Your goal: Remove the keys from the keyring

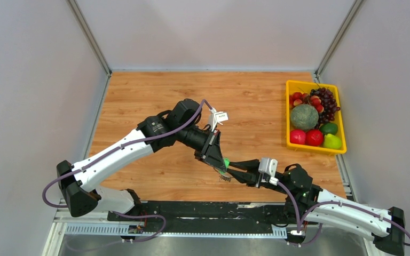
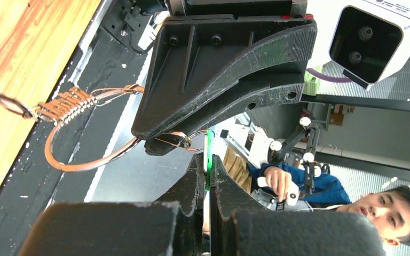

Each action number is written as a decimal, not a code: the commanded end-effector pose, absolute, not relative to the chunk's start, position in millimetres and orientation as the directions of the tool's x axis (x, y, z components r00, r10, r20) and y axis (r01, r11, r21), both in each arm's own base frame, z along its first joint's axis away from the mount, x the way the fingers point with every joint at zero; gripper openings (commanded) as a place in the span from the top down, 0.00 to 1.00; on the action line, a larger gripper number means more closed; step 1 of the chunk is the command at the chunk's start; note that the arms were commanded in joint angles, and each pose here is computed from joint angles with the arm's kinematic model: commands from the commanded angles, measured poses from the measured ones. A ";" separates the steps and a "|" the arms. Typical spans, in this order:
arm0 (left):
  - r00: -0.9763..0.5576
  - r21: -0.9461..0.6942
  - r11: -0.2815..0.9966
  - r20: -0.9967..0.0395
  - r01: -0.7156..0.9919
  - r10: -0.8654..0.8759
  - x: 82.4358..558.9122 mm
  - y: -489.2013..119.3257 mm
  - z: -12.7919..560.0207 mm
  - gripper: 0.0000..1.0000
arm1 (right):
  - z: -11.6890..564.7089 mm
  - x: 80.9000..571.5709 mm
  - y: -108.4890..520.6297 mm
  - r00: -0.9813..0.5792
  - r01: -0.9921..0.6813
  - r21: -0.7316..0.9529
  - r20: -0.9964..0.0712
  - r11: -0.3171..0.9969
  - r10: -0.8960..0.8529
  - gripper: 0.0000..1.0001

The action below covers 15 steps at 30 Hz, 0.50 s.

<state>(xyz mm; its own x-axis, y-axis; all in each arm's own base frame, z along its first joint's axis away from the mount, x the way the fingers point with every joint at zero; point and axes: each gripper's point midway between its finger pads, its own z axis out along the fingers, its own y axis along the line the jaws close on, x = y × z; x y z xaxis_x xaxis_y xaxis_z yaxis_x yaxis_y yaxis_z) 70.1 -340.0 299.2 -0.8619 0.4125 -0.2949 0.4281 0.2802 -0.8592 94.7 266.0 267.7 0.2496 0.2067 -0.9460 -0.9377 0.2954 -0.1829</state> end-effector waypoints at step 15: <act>-0.845 -0.865 0.194 -0.365 0.463 0.390 65.5 -337.8 336.3 1.00 | 282.0 92.6 267.6 0.261 -0.939 -0.189 -0.936 0.287 0.236 0.74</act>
